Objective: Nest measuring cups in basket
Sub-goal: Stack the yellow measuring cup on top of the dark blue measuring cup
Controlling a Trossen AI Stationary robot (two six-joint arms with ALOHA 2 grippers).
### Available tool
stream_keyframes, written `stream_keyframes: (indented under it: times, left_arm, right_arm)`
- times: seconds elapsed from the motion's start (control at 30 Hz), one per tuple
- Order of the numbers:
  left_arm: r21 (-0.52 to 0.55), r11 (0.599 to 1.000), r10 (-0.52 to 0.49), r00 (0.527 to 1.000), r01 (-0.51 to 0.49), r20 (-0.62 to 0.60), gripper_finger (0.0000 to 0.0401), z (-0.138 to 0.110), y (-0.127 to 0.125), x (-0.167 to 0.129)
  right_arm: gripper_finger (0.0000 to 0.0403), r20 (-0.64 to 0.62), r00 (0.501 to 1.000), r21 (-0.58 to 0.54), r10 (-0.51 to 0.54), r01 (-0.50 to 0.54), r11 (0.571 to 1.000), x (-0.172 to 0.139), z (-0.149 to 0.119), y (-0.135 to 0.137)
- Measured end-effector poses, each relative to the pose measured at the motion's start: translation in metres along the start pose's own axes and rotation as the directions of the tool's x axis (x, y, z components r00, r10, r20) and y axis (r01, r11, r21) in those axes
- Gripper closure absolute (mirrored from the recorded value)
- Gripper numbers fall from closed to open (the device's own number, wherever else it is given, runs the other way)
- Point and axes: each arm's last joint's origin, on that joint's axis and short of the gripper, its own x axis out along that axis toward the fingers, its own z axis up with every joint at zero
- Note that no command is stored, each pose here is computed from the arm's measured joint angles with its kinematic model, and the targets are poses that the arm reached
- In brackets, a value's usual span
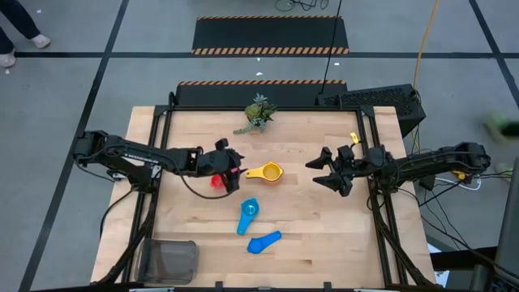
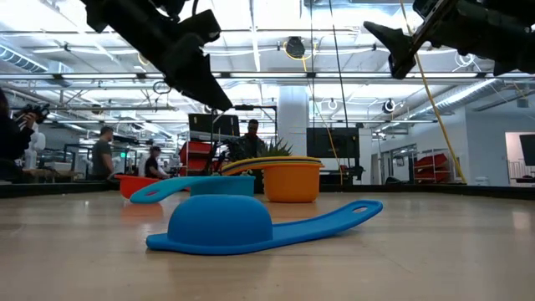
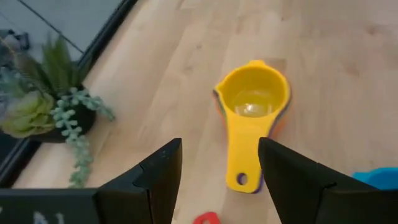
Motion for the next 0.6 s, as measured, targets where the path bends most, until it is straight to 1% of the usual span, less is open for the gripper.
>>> stream_keyframes:
  times: [0.13, 0.27, 0.37, 0.5, 0.6]
  left_arm:
    - [0.018, 0.999, -0.049, 0.997, 0.05, -0.058, 0.0187, -0.005, -0.001, 0.0]
    - [0.015, 0.999, -0.042, 0.995, 0.044, -0.089, 0.0187, -0.008, 0.001, 0.0]
    - [-0.059, 0.998, -0.035, 0.998, 0.033, -0.045, 0.0187, -0.004, 0.004, 0.001]
    - [-0.156, 0.988, -0.029, 0.998, 0.021, -0.053, 0.0187, -0.005, 0.005, 0.002]
    - [-0.177, 0.984, -0.038, 0.998, 0.028, -0.052, 0.0187, -0.006, 0.002, 0.002]
  right_arm:
    - [0.0095, 0.033, 0.999, -0.01, -0.008, 0.009, 1.0, -0.003, 0.006, -0.001]
    - [0.0095, 0.056, 0.998, -0.038, -0.025, 0.027, 0.999, -0.005, 0.01, -0.003]
    - [0.0095, 0.047, 0.997, -0.038, -0.057, 0.059, 0.998, -0.006, 0.01, -0.007]
    - [0.0095, 0.019, 0.994, -0.035, -0.107, 0.108, 0.994, -0.007, 0.008, -0.014]
    - [0.0095, 0.006, 0.989, -0.034, -0.145, 0.145, 0.989, -0.008, 0.008, -0.019]
